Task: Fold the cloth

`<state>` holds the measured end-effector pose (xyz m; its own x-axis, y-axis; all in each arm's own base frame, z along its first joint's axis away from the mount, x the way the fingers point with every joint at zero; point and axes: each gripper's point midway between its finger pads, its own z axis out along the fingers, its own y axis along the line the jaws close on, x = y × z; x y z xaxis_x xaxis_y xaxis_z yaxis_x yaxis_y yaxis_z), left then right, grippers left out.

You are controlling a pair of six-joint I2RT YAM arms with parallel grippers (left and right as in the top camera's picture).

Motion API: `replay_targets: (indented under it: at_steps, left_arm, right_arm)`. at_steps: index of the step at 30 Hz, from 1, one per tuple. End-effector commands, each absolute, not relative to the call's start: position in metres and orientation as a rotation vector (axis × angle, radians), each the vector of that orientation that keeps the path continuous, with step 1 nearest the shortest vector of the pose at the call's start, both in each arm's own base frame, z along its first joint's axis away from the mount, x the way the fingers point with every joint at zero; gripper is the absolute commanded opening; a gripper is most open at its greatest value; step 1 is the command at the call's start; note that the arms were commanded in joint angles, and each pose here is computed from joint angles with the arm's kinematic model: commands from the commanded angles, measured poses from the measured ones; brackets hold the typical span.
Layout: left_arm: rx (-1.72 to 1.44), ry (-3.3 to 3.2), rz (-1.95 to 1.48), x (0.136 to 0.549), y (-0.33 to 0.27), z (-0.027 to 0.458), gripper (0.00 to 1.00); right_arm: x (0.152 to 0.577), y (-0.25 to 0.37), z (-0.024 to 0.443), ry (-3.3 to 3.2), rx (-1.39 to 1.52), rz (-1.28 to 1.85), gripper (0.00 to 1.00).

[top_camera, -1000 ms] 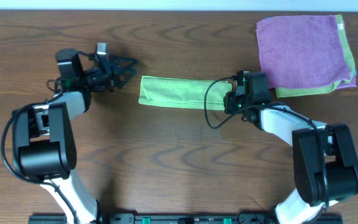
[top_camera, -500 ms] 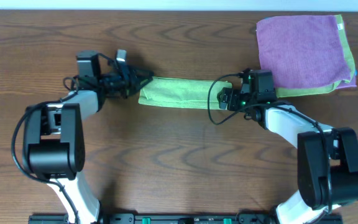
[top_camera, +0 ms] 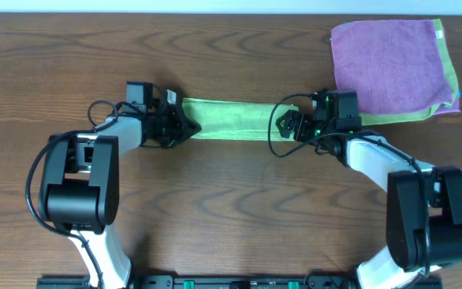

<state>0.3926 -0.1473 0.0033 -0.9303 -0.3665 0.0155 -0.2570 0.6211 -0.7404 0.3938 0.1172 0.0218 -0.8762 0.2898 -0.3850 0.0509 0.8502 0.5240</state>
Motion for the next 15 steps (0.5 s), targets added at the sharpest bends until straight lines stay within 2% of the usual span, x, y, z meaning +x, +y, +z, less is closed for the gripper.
replay_targets:
  at_steps: [1, 11, 15]
  left_arm:
    - [-0.47, 2.706, -0.975, 0.401, -0.13, -0.004, 0.07]
    - [-0.479, 2.71, -0.917, 0.403, -0.125, -0.007, 0.07]
    - [-0.484, 2.717, -0.917, 0.401, -0.125, -0.008, 0.07]
  right_arm:
    - [0.387, 0.123, 0.024, 2.575, 0.269, 0.766, 0.99]
    - [0.387, 0.123, 0.009, 2.595, 0.297, 0.74, 0.99]
    - [0.389, 0.135, -0.005, 2.601, 0.291, 0.798, 0.93]
